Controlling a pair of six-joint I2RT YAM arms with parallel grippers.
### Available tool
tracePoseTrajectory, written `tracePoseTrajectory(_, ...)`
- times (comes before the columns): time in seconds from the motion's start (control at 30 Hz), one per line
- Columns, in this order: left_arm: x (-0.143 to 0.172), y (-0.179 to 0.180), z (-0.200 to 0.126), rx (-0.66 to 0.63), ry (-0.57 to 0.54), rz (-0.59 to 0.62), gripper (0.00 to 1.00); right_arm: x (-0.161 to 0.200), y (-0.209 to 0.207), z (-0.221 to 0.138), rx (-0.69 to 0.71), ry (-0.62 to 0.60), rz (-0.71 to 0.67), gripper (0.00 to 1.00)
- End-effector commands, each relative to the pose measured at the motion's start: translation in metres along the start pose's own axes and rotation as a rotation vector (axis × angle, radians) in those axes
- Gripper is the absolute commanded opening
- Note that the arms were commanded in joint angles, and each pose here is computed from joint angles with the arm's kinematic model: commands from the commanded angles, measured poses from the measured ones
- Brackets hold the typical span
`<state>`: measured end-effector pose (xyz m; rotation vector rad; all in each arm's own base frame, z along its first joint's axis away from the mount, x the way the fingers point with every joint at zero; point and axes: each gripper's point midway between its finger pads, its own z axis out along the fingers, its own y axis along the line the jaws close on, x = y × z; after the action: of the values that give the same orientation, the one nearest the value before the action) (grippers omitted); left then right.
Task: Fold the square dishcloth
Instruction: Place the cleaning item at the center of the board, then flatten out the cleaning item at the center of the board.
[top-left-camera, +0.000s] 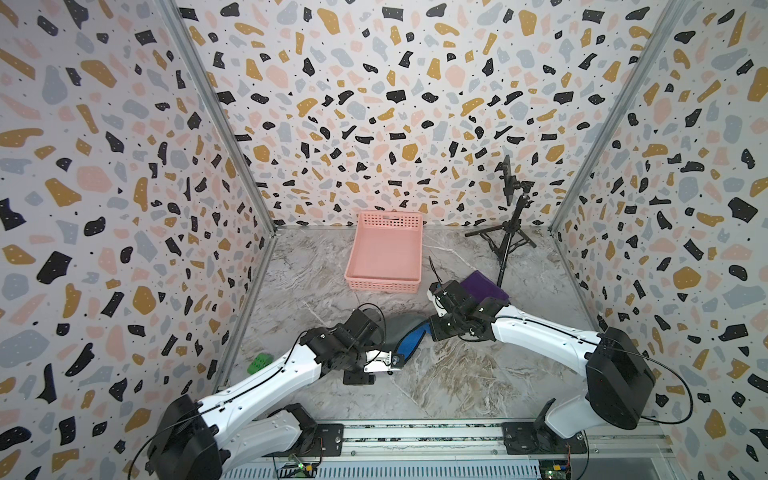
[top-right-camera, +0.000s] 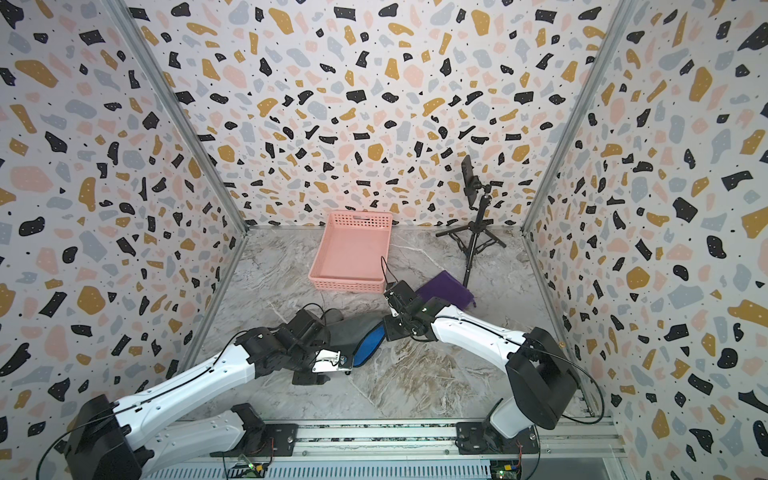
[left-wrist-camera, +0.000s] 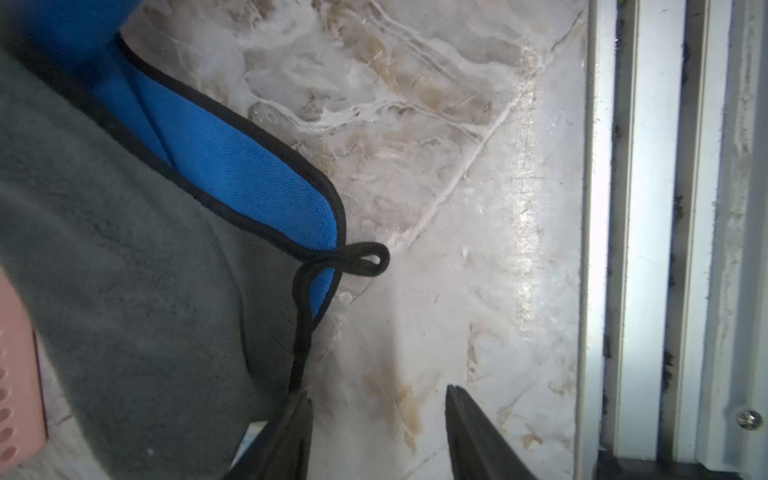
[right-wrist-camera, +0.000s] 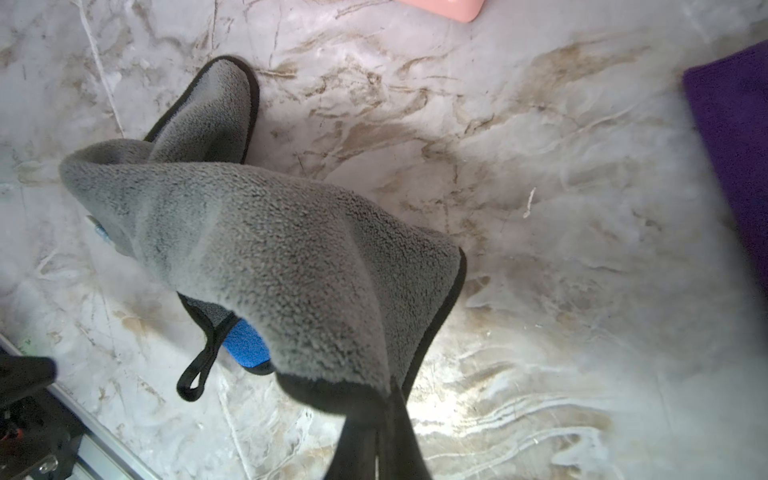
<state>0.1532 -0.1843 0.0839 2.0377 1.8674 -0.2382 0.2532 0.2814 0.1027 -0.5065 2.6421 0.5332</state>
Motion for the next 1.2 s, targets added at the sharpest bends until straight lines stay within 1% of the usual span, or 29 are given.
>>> tracePoseTrajectory(0.0, -0.018, 0.017, 0.012, -0.024, -0.054, 0.081, 0.56, 0.0, -0.002, -0.002, -0.026, -0.011, 0.028, 0.0)
tracePoseTrajectory(0.23, -0.031, 0.014, 0.031, 0.067, -0.105, 0.139, 0.52, 0.006, -0.013, 0.006, -0.062, -0.008, 0.075, 0.0)
tracePoseTrajectory(0.4, -0.031, 0.016, 0.043, 0.099, -0.089, 0.173, 0.5, 0.008, -0.015, 0.012, -0.097, -0.002, 0.097, 0.0)
tracePoseTrajectory(0.5, -0.031, 0.02, 0.049, 0.098, -0.08, 0.179, 0.49, 0.008, -0.016, 0.016, -0.107, -0.001, 0.098, 0.0)
tracePoseTrajectory(0.6, -0.032, 0.021, 0.051, 0.106, -0.078, 0.188, 0.46, 0.009, -0.016, 0.018, -0.118, 0.002, 0.102, 0.0)
tracePoseTrajectory(0.67, -0.029, 0.022, 0.054, 0.107, -0.066, 0.193, 0.42, 0.01, -0.015, 0.018, -0.127, 0.002, 0.101, 0.0)
tracePoseTrajectory(0.77, -0.025, 0.022, 0.057, 0.112, -0.043, 0.186, 0.33, 0.008, -0.014, 0.016, -0.131, -0.005, 0.1, 0.0)
tracePoseTrajectory(0.83, -0.024, 0.021, 0.055, 0.117, -0.037, 0.181, 0.23, 0.008, -0.014, 0.015, -0.131, -0.009, 0.097, 0.0)
tracePoseTrajectory(0.9, -0.026, 0.019, 0.049, 0.117, -0.044, 0.175, 0.1, 0.007, -0.014, 0.013, -0.134, -0.015, 0.098, 0.0)
tracePoseTrajectory(0.93, -0.027, 0.019, 0.045, 0.111, -0.05, 0.173, 0.02, 0.006, -0.013, 0.012, -0.138, -0.018, 0.097, 0.0)
tracePoseTrajectory(0.97, -0.028, 0.018, 0.04, 0.106, -0.056, 0.174, 0.0, 0.006, -0.013, 0.01, -0.139, -0.02, 0.098, 0.0)
tracePoseTrajectory(1.17, -0.044, 0.023, -0.007, -0.002, -0.124, 0.16, 0.0, 0.003, -0.008, -0.002, -0.157, -0.041, 0.1, 0.0)
